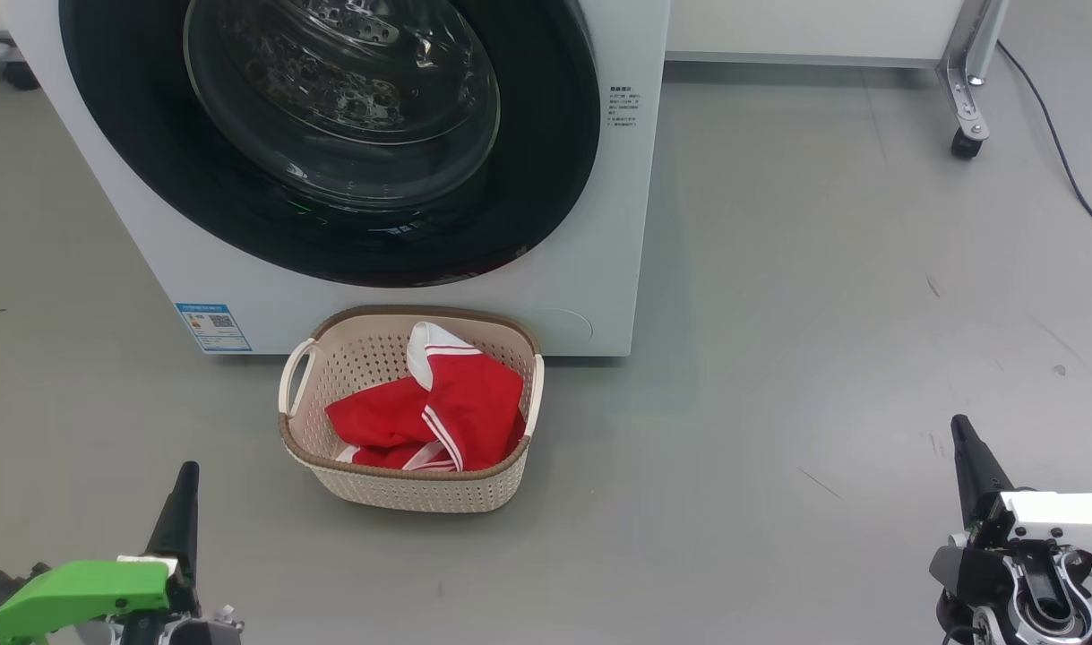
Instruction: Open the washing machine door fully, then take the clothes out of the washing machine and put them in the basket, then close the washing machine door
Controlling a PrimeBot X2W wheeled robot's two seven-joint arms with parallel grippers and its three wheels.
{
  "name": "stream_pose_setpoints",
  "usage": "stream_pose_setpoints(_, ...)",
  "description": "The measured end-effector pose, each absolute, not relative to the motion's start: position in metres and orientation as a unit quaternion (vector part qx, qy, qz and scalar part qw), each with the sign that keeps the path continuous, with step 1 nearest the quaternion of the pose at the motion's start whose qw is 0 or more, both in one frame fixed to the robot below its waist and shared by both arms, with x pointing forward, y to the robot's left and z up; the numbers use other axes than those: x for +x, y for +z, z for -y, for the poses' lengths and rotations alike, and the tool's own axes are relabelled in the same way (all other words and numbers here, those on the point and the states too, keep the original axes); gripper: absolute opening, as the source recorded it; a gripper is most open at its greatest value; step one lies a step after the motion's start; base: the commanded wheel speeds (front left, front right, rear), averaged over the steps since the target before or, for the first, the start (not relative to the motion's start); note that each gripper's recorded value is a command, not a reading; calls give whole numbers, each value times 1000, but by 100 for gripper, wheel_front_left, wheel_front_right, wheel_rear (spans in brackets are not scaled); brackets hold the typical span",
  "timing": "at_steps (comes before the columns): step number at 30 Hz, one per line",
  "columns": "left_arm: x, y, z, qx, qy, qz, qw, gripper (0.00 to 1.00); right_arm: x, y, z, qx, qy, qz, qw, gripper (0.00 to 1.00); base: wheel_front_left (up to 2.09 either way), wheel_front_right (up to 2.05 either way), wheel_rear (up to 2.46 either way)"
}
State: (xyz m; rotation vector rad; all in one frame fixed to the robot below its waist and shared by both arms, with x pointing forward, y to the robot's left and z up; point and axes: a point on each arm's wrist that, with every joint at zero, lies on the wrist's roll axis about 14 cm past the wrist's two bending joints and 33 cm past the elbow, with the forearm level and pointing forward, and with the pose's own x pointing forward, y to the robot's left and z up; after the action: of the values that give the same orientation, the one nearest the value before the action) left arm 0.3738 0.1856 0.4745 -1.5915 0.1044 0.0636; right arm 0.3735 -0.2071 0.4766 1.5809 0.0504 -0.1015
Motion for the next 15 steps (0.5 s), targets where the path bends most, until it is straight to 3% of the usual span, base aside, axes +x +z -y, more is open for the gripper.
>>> stream_pose_setpoints(15,374,475,-186,-714,29,-46,698,0,374,477,207,711,-46,-22,702,0,0,0,0)
